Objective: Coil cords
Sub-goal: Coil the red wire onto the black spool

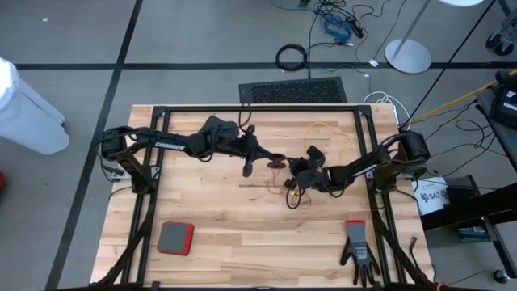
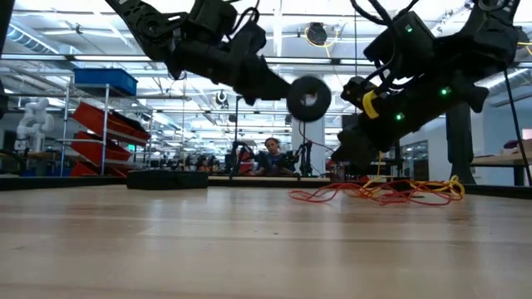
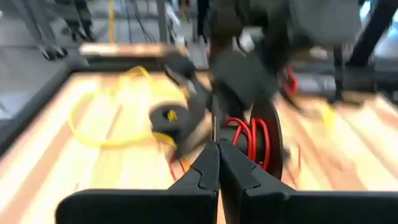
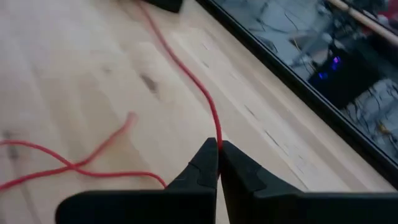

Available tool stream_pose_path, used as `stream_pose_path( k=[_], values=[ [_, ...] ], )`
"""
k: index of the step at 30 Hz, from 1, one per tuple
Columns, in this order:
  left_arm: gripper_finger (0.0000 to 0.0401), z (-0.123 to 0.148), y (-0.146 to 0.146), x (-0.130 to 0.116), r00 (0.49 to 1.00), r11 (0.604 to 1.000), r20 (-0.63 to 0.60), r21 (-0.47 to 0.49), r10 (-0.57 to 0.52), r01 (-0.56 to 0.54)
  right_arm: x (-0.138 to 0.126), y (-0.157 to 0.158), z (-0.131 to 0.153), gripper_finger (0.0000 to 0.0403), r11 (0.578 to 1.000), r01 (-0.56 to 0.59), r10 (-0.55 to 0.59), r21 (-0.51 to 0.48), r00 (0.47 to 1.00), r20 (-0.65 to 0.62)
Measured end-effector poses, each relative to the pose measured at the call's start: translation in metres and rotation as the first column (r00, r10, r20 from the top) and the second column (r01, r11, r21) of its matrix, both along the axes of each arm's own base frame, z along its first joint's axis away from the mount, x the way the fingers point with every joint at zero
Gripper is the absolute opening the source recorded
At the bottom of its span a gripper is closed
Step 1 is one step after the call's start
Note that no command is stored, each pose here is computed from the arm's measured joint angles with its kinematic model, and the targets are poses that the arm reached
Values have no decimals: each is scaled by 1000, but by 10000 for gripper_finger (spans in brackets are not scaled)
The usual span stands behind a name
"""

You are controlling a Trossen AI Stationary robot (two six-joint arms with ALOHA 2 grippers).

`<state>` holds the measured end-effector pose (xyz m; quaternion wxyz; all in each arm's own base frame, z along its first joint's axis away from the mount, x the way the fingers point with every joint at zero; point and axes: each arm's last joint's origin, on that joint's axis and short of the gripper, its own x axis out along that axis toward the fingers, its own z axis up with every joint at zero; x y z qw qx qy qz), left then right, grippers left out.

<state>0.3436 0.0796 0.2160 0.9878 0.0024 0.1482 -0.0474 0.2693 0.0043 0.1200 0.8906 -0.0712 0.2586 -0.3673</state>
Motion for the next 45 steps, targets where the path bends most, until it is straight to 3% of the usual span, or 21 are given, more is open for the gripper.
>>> stream_pose_path(
  k=[4,8,12,24,28,41,45],
  values=[
    [0,-9,0,-3,995,999,-99,54,3,2,-4,-2,12,1,1000,22,-23,18,999,35],
    [0,-17,3,-7,978,986,-189,152,94,-66,-6,-1,24,0,1000,8,-10,31,997,80],
    [0,-18,4,-8,959,958,-203,248,197,-144,-7,0,33,0,997,-41,33,65,993,117],
    [0,-6,-18,2,925,788,-62,547,375,-283,2,4,52,0,988,-149,130,43,947,293],
    [0,-1,-20,3,913,755,-10,566,407,-330,5,4,59,0,987,-160,145,15,928,342],
    [0,-5,-22,19,876,711,165,526,454,-467,32,5,79,0,982,-168,187,-85,922,338],
    [0,1,-22,19,853,723,228,456,469,-519,37,3,77,0,982,-145,178,-123,931,320]
  ],
)
